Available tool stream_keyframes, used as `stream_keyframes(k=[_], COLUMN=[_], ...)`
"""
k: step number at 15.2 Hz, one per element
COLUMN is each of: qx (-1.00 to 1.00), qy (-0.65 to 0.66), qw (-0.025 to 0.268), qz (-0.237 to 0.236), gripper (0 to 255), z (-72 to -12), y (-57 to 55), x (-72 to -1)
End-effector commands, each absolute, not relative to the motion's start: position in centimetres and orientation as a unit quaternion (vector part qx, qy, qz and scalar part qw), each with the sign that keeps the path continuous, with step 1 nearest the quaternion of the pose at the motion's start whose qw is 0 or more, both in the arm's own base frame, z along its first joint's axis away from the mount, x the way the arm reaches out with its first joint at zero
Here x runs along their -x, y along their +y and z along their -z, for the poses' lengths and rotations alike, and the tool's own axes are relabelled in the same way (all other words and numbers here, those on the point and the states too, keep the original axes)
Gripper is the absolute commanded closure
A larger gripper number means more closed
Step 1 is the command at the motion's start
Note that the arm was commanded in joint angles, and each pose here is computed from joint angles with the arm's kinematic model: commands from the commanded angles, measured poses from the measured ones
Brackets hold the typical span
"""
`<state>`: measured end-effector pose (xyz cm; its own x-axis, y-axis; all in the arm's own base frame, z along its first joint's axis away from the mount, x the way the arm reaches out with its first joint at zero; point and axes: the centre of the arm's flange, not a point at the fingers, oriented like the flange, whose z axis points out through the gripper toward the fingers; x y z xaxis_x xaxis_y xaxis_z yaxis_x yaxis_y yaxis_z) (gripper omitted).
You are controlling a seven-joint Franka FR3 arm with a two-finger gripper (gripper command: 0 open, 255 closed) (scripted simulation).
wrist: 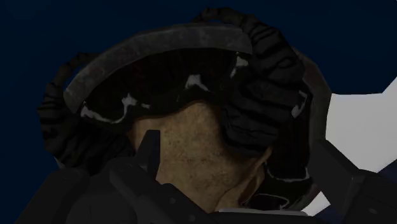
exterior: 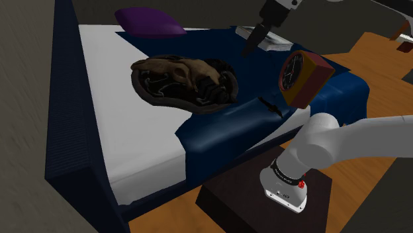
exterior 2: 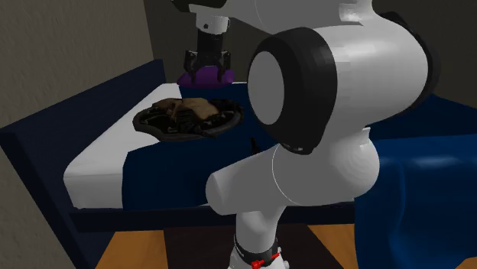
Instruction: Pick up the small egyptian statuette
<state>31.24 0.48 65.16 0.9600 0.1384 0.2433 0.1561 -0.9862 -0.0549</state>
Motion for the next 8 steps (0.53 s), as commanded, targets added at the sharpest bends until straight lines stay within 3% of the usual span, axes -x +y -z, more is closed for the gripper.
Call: stream_keyframes(k=[1, 8], qx=[0.989, 0.996], qy=[-0.074, -0.058], qw=[0.037, -0.004], qz=[0.120, 0.071], gripper=[0, 0], z=[-65.2, -58.8], y=[0.5, -1.8], x=[-31.2, -27.5])
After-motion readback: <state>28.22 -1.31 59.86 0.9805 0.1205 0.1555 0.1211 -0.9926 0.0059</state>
